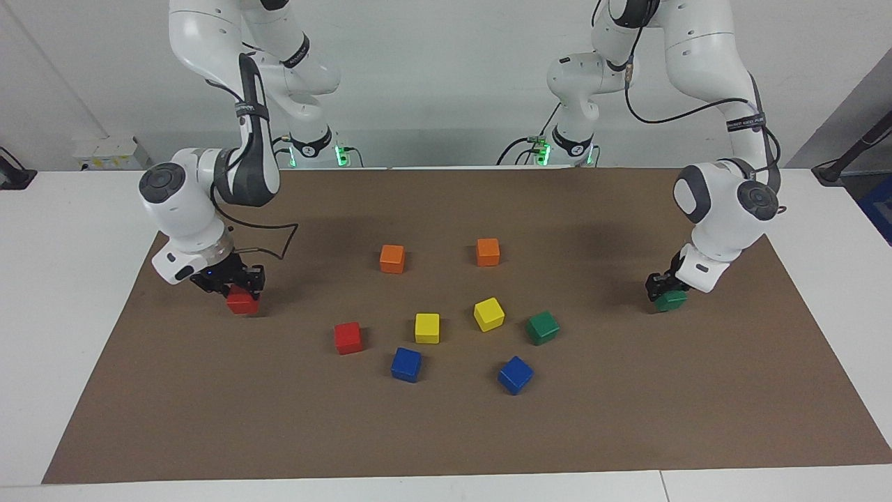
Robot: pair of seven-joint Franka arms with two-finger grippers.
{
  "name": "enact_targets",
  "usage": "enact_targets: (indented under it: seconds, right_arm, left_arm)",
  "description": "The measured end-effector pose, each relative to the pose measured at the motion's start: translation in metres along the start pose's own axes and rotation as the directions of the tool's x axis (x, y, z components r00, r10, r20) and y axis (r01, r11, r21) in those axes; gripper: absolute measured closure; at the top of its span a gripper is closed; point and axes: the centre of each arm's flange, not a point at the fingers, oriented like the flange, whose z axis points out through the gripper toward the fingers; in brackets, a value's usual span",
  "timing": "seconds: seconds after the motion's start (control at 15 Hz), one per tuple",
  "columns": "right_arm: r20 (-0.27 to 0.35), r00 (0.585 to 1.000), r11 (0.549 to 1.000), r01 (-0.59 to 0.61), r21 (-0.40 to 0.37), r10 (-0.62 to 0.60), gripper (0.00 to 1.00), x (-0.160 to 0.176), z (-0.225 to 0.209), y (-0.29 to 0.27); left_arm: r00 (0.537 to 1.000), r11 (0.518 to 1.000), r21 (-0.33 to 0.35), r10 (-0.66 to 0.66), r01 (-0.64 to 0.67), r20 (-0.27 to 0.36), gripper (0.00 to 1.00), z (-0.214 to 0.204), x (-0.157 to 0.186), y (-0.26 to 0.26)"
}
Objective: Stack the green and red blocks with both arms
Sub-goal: 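Place the green block with the left gripper while the right gripper places red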
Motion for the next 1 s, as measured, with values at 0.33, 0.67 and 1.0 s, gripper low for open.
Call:
enact_targets:
  seconds: [0.33, 0.67, 1.0]
  right_arm:
    - [0.015, 1.0, 1.0, -0.004, 0.002, 0.003, 0.45, 0.002, 0.011, 0.003]
    - [0.013, 1.0, 1.0, -0.003, 0.002, 0.003, 0.45, 0.004, 0.018, 0.003]
    - [0.016, 1.0, 1.0, -0.003, 0.002, 0.003, 0.45, 0.005, 0.022, 0.003]
  left_arm:
    - [1.0, 1.0, -0.001, 0.02, -0.02, 0.005, 0.45, 0.002, 0.0, 0.001]
    - [0.999, 0.999, -0.004, 0.035, -0.035, 0.012, 0.45, 0.006, -0.002, 0.008]
    - [0.999, 0.999, -0.005, 0.043, -0.043, 0.031, 0.45, 0.014, -0.008, 0.009]
